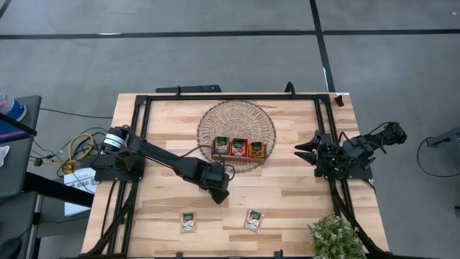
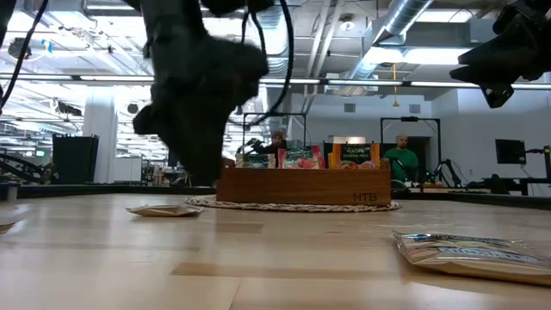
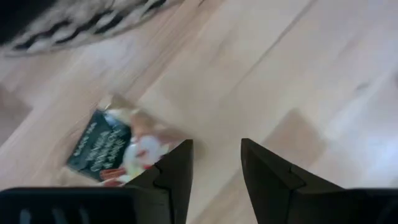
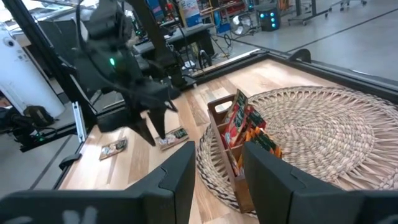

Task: Pick & Place Tea
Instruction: Put the brown tea bag into the left section of the wooden organizer

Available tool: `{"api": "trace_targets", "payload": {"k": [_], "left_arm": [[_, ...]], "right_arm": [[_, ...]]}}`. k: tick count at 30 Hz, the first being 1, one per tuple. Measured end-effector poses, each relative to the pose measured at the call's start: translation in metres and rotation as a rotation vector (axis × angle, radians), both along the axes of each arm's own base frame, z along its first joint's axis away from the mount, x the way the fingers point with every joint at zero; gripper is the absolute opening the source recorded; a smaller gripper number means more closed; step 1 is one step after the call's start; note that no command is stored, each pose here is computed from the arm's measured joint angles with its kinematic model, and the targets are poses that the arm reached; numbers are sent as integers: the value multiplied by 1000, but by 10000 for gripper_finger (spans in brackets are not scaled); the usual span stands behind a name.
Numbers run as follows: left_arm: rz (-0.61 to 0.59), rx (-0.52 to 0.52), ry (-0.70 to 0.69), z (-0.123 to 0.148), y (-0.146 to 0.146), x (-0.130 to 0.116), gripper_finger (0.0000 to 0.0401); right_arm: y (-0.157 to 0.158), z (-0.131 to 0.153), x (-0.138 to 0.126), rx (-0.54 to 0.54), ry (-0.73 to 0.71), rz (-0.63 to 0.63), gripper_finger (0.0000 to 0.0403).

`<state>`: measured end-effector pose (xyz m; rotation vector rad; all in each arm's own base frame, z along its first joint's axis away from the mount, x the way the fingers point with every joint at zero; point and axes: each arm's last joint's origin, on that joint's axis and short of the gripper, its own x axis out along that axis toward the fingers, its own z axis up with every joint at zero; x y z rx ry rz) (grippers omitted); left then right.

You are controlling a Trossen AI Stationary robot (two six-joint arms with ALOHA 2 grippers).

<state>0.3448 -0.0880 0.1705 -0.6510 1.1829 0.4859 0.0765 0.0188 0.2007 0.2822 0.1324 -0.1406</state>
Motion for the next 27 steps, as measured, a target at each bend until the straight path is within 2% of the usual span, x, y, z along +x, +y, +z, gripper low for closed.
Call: {"api": "trace_targets", "payload": {"k": [6, 8, 11, 16, 27], "left_arm": [[-5, -18, -55, 28, 1, -10, 127], [-44, 22, -31, 35, 4, -17, 127], [-85, 94, 56, 36, 8, -27, 127], [-182, 140, 115, 32, 9, -30, 127], [-294, 201, 104, 32, 10, -29, 132]], "right_arm": [[0, 0, 0, 0, 0, 0, 123], [0, 0, 0, 0, 0, 1, 123], [0, 0, 0, 0, 0, 1, 123], [0, 0, 0, 0, 0, 2, 123], [0, 1, 0, 3, -5, 2, 123]]}}
